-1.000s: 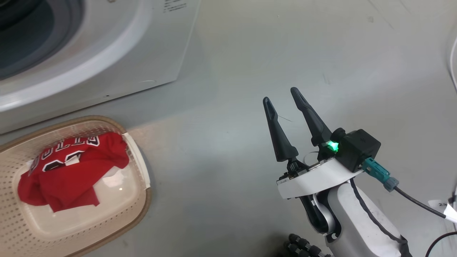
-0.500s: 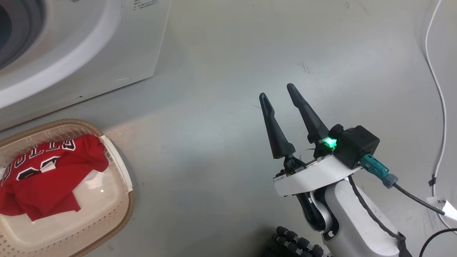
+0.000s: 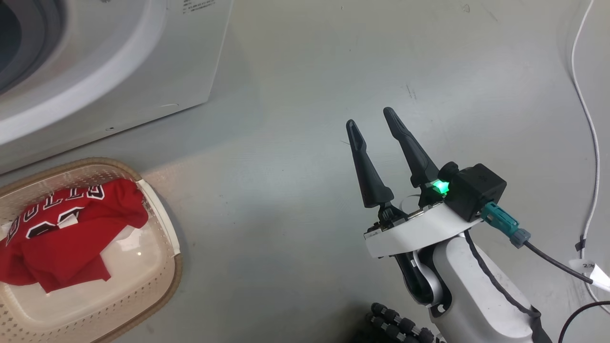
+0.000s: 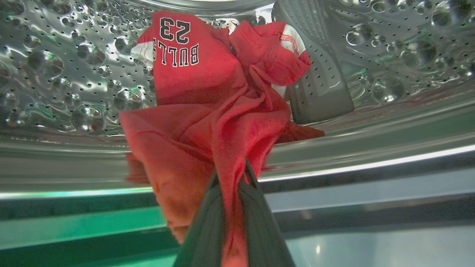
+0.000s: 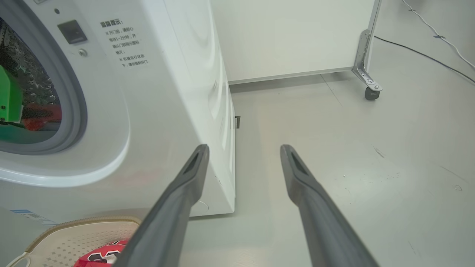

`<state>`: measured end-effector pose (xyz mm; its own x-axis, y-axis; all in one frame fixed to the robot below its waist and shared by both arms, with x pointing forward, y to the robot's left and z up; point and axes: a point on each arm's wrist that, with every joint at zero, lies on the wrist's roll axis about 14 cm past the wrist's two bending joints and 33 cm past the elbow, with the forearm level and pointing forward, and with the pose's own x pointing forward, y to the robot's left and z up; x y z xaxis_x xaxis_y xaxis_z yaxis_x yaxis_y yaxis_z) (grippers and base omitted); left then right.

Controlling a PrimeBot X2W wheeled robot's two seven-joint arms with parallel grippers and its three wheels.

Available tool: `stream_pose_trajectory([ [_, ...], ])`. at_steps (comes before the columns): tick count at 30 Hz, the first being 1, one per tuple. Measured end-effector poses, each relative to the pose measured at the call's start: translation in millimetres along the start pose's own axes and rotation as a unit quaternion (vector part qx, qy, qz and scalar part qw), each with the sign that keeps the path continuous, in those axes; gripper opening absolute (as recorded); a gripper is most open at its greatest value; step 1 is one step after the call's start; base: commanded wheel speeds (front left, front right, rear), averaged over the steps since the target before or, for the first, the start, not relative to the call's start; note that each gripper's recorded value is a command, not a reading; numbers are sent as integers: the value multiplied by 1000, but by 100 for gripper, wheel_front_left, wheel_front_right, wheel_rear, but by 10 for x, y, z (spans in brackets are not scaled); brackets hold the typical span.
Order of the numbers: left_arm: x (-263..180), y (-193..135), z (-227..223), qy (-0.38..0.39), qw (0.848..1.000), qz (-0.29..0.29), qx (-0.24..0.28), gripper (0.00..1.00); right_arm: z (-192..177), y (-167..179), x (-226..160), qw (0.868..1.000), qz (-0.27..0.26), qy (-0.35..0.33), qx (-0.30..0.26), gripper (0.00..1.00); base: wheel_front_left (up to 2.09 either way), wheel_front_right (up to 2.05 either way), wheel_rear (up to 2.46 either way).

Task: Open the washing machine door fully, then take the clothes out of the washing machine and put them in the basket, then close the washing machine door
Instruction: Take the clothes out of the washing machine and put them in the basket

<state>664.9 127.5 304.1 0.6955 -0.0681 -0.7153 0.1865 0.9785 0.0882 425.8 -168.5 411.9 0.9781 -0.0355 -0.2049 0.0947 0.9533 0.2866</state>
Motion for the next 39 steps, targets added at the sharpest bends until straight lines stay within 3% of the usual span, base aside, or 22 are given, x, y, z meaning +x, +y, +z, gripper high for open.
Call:
stream_pose_trajectory([
  [8, -36, -10, 68, -16, 1000, -5, -12, 0, 26, 34, 50, 1000, 7, -5, -1, 100, 0, 0, 0],
  [17, -177, -196, 361, -97, 994, -34, -48, 0, 33, 62, 86, 1000, 11, -8, -6, 100, 0, 0, 0],
  [24, -357, -221, 576, -169, 981, -42, -88, 0, 28, 124, 100, 1000, 22, -9, -12, 100, 0, 0, 0],
  [39, -945, -387, 551, -279, 944, -62, -167, 0, 90, 299, 110, 997, 53, -22, -46, 100, 0, 0, 0],
])
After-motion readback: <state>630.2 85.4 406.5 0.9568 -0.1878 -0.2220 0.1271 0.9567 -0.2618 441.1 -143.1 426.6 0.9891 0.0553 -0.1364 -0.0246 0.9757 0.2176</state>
